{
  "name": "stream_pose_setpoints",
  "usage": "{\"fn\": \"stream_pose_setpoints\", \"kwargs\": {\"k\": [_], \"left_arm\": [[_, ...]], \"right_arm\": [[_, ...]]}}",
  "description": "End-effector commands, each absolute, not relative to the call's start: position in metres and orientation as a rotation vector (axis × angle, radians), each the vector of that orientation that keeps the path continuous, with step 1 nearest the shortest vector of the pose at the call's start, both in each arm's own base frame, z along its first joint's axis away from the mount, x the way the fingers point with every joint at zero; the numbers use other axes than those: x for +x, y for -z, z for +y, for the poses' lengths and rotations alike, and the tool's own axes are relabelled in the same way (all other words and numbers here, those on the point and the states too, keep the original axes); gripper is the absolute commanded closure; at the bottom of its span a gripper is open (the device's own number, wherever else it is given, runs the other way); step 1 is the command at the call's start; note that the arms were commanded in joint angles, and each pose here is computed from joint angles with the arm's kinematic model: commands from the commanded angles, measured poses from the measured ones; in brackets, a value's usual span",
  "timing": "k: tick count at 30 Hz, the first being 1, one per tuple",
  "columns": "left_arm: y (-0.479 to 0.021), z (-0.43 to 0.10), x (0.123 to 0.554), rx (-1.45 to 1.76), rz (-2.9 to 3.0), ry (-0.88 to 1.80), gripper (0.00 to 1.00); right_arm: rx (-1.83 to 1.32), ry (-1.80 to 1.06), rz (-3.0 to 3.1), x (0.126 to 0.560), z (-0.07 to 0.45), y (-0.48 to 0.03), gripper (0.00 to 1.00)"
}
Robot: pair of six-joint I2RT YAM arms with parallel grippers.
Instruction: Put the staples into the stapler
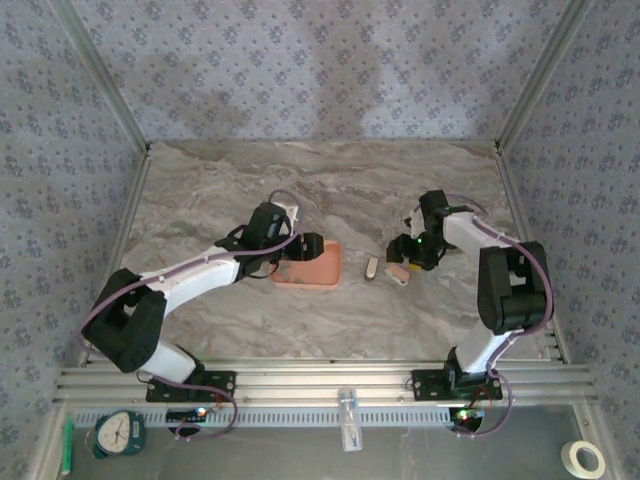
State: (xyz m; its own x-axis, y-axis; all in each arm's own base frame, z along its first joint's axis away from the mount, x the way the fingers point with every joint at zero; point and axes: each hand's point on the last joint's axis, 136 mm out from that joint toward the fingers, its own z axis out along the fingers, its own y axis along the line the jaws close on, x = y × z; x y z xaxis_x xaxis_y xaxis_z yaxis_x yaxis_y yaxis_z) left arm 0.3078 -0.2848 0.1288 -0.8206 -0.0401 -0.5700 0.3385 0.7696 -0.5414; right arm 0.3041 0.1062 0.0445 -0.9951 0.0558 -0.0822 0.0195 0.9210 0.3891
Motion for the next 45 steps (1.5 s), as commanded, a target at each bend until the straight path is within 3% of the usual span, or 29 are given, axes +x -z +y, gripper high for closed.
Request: {"fn": "stream_pose_setpoints", "kwargs": {"k": [1,11,23,34,45], "left_arm": [[-0.130,-0.277,0.307,0.215,2.387,0.866,0.31],[-0.130,-0.270,0.309,0.200,2.382,0.871,0.31],[-0.133,-0.258,0.311,0.152,2.366,0.867,0.30],[-0.138,-0.237,0.316,0.111,2.363,0.815,0.28],[-0.135,-0.232,0.317,0.094,2.378,0.789,0.27]], "right_arm": [[0.021,-0.670,3.028,0.291,0.114,-0.041,0.39],[0.074,-0.829,3.010,0.274,0.145,-0.039,0.41],[0.082,-0.907,2.874,0.294,0.177,-0.057,0.41],[0.199,-0.714,2.778,0.296,0.139,-0.092,0.38],[0.256,-0.604,2.778,0.302,0.113,-0.073,0.37]]}}
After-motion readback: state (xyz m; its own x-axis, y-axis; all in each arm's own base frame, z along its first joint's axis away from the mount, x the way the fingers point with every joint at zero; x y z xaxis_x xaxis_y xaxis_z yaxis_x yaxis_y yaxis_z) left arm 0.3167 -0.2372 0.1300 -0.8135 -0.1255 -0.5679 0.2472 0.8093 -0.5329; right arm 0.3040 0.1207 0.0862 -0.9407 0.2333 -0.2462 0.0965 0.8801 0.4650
